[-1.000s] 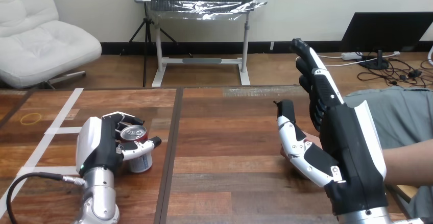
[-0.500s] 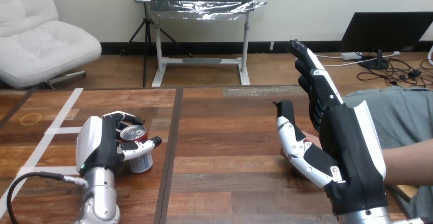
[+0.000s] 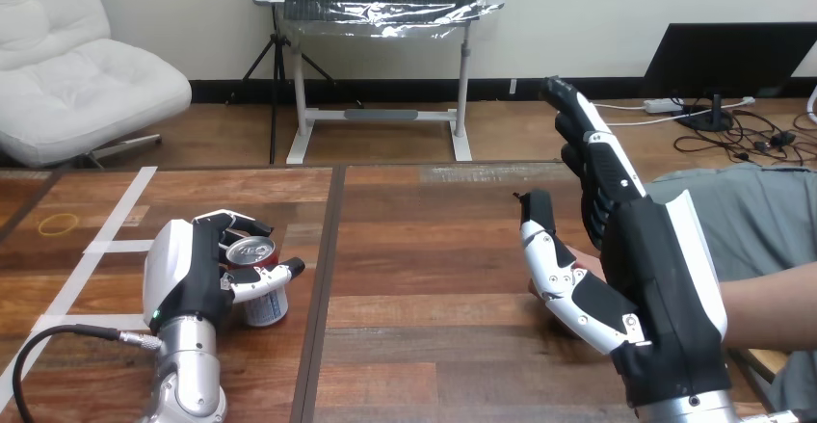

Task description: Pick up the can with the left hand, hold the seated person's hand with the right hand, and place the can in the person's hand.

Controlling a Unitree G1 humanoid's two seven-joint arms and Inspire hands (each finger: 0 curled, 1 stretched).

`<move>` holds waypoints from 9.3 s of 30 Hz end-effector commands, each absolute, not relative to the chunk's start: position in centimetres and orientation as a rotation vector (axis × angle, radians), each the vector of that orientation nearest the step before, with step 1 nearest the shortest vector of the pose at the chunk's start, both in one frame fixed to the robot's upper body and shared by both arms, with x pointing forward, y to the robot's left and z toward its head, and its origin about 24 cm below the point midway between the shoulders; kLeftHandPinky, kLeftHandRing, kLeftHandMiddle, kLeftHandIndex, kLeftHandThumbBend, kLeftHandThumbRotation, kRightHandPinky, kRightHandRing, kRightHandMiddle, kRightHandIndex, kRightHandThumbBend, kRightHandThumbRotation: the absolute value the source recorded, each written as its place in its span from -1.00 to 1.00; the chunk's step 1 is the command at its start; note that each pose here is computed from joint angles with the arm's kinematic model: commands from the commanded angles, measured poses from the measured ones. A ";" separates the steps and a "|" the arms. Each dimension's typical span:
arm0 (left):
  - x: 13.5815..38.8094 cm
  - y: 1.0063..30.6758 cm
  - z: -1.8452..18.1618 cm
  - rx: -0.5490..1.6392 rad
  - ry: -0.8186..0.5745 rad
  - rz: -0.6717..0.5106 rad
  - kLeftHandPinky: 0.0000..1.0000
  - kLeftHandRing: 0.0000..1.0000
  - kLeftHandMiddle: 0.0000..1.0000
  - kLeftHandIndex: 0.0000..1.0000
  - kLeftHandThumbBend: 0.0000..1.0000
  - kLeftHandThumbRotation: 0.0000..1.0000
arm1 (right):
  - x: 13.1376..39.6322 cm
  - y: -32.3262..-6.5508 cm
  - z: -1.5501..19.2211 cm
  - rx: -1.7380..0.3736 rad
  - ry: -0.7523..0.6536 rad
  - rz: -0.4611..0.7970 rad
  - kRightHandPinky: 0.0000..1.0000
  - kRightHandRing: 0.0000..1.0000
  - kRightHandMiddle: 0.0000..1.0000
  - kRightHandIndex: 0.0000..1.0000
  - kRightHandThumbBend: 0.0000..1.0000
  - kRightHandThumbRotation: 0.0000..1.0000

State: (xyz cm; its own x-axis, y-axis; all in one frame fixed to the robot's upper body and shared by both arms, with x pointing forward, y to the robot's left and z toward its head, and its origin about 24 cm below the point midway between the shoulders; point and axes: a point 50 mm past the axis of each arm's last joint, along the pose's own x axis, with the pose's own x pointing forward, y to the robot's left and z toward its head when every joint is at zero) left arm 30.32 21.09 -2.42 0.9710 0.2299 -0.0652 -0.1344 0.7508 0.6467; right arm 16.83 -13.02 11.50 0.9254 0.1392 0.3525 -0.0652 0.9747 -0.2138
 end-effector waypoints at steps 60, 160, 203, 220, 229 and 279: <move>32.0 18.2 2.7 0.714 -0.242 0.090 -0.19 -0.10 0.02 0.07 0.28 -1.00 | 17.3 -12.8 13.0 -0.175 -0.461 0.090 1.00 1.00 1.00 0.94 -1.00 -1.00; 31.7 18.7 4.5 0.994 -0.091 -0.098 0.57 0.72 0.81 0.81 0.99 0.17 | 17.2 -12.8 13.1 -0.180 -0.454 0.092 1.00 1.00 1.00 1.00 -1.00 -1.00; 32.4 18.8 8.6 1.322 0.124 -0.400 0.15 0.38 0.59 0.53 0.90 -0.51 | 17.3 -12.8 13.0 -0.184 -0.438 0.121 1.00 1.00 1.00 0.98 -1.00 -1.00; 32.6 18.4 8.8 1.330 0.106 -0.395 -0.02 0.24 0.50 0.46 0.80 -0.72 | 17.3 -12.9 13.0 -0.183 -0.431 0.126 1.00 1.00 1.00 0.96 -1.00 -1.00; 32.6 18.1 8.7 1.308 0.112 -0.385 -0.17 0.11 0.48 0.46 0.78 -0.71 | 17.2 -12.9 13.0 -0.183 -0.432 0.130 1.00 1.00 1.00 0.96 -1.00 -1.00; 32.0 18.4 7.5 1.141 -0.082 -0.240 -0.28 -0.20 -0.09 -0.03 0.36 -1.00 | 17.4 -12.9 13.0 -0.178 -0.431 0.132 1.00 1.00 1.00 0.92 -1.00 -1.00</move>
State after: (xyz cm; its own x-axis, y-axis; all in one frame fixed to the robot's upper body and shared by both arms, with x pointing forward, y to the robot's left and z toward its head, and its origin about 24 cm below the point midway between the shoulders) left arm 31.42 17.84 6.41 0.9624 -0.2471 -0.1128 0.2046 0.3862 0.8994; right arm 16.98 -13.08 11.15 0.9367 0.1616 0.3105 -0.1004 0.9738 -0.2040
